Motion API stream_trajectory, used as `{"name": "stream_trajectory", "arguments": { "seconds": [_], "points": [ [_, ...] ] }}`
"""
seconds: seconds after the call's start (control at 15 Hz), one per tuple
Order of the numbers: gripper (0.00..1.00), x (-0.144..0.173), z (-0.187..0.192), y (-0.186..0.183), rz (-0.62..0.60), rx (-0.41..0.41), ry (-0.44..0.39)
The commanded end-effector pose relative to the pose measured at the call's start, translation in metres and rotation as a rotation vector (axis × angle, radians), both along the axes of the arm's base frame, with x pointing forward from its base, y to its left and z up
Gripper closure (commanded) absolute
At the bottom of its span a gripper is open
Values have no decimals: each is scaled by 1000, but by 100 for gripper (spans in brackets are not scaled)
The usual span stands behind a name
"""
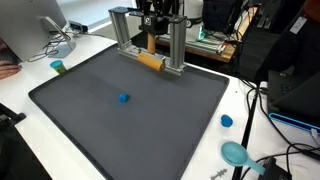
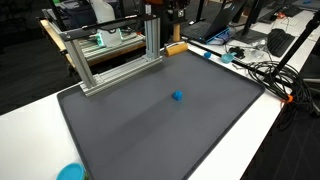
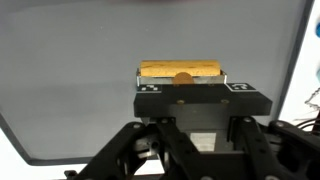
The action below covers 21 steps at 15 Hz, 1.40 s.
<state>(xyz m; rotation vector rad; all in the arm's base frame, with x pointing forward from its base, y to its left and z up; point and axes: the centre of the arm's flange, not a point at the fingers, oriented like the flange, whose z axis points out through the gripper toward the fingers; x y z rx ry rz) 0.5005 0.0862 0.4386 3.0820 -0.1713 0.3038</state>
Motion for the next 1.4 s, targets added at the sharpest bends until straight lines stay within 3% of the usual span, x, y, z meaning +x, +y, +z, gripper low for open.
{"name": "stream_trajectory", "arguments": {
  "seconds": [0.0, 0.33, 0.6, 0.67, 1.07, 1.13, 1.33],
  "points": [
    [78, 29, -5, -30, -36, -27, -45],
    [78, 84, -30, -79, -59, 21, -51],
    [78, 107, -45, -85, -59, 19, -44],
    [53, 86, -54, -86, -70, 4, -26],
    [53, 99, -55, -84, -66, 5, -33],
    [78, 99, -55, -84, -66, 5, -33],
    [78, 103, -66, -82, -77, -3, -45]
  ]
}}
